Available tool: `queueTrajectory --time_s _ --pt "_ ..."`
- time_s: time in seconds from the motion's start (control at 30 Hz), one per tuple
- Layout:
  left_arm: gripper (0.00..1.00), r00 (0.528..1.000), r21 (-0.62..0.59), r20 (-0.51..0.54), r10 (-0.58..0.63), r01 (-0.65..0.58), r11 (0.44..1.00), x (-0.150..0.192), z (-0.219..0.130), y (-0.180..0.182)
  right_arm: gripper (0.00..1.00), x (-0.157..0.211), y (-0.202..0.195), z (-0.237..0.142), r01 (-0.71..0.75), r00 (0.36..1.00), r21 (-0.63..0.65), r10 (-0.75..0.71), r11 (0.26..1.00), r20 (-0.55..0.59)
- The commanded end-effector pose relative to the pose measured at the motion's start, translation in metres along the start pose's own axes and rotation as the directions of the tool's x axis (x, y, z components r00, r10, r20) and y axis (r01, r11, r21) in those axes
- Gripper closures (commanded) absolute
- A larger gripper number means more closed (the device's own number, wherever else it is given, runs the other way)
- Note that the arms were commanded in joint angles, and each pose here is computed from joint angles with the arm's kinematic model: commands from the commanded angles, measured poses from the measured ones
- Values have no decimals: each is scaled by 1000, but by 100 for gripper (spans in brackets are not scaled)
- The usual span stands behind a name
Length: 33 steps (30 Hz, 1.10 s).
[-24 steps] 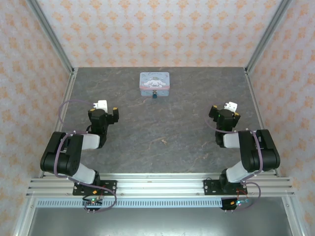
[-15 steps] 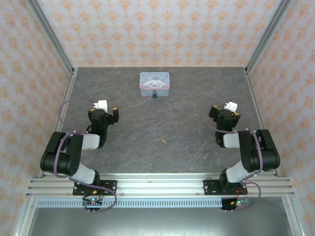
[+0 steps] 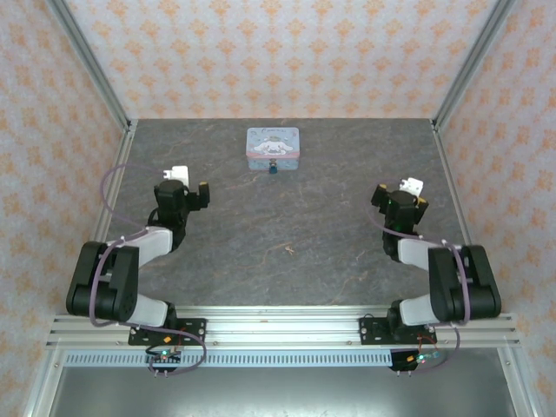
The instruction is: Unlock a padlock with a key
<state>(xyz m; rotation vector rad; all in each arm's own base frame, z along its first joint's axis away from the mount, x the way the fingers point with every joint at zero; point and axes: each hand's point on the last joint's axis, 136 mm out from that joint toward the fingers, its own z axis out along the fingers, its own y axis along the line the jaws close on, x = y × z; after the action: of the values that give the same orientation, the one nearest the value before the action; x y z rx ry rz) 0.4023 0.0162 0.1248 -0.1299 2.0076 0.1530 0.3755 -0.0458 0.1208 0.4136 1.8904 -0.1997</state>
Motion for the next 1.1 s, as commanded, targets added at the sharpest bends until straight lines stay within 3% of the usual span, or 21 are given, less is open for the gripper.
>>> queueTrajectory --time_s 0.0,0.1,0.27,0.43,0.63,0.83,1.07 --pt "0 997 -3 -70 -24 24 1000 -12 -6 2 1 -31 2 -11 -99 995 -1 99 995 -1" --pt "0 988 16 -124 -90 93 996 -23 -3 -5 1 -48 19 -15 -255 967 -102 253 962 -30" --pt "0 939 -1 -241 -244 251 968 -34 16 -17 1 -65 89 -9 -409 910 -365 341 836 -236" --pt "0 854 5 -380 -356 387 922 -38 50 -44 5 -54 148 19 -562 796 -385 354 732 -491" --pt "0 770 125 -491 -407 524 842 -45 92 -98 11 -37 216 52 -681 663 -353 335 641 -670" --pt "0 722 207 -553 -416 603 771 -53 123 -147 17 -18 274 77 -756 572 -328 327 567 -753" --pt "0 705 256 -576 -413 636 728 -62 145 -187 20 -6 310 86 -775 545 -324 315 543 -777"
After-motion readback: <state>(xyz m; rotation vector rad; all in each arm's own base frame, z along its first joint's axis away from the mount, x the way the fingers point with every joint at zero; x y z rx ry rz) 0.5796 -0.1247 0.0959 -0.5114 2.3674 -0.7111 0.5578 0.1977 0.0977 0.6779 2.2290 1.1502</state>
